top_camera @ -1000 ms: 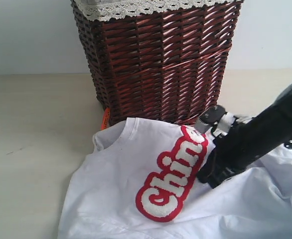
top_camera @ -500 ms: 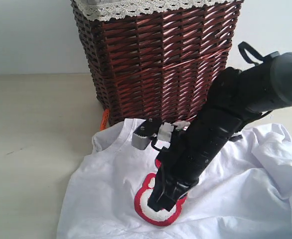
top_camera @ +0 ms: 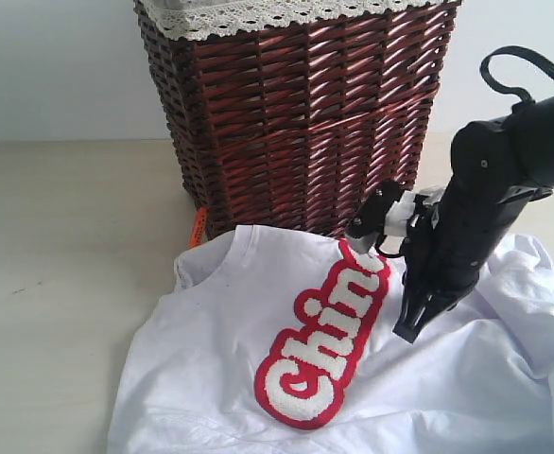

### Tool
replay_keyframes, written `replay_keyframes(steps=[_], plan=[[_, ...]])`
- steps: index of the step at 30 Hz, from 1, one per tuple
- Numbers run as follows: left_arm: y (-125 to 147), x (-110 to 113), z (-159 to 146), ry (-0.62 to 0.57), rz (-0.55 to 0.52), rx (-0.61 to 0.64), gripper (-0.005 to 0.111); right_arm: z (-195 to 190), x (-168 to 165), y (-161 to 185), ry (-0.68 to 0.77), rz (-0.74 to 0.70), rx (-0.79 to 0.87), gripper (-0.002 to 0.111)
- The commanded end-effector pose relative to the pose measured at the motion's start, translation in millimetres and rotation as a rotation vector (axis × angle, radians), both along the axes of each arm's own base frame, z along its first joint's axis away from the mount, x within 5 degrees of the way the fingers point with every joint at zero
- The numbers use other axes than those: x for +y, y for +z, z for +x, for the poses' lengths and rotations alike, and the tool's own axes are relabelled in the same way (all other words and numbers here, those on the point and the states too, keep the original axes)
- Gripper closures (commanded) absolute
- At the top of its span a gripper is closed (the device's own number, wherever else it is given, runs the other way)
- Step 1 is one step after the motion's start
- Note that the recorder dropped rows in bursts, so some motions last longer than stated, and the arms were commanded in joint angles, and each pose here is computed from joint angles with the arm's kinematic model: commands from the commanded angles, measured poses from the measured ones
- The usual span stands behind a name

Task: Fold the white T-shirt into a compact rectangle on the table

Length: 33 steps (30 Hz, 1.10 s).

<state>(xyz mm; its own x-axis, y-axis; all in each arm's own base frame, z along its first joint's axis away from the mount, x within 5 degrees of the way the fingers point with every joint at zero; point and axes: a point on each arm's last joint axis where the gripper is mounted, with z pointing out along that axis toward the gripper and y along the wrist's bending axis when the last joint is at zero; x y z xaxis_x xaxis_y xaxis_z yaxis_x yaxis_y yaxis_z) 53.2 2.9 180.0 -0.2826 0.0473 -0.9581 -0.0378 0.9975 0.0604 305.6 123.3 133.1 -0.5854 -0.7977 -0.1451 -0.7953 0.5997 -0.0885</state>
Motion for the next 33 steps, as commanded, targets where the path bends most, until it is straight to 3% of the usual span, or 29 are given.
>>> replay_keyframes(steps=[1,10,20,27,33], plan=[[1.0,-0.1,-0.1,0.0,-0.002,-0.014,0.107,3.3,-2.8,-18.8,-0.015,-0.007,0.02,0.108],[1.0,-0.1,-0.1,0.0,-0.002,-0.014,0.107,-25.0,42.3,-51.0,0.121,0.063,0.206,0.108],[1.0,-0.1,-0.1,0.0,-0.002,-0.014,0.107,-45.9,100.1,-40.8,0.307,0.198,0.206,0.108],[1.0,-0.1,-0.1,0.0,-0.002,-0.014,0.107,-39.8,100.2,7.3,0.293,0.282,0.111,0.108],[1.0,-0.1,-0.1,0.0,-0.002,-0.014,0.107,-30.1,55.9,82.8,0.221,0.355,-0.051,0.103]])
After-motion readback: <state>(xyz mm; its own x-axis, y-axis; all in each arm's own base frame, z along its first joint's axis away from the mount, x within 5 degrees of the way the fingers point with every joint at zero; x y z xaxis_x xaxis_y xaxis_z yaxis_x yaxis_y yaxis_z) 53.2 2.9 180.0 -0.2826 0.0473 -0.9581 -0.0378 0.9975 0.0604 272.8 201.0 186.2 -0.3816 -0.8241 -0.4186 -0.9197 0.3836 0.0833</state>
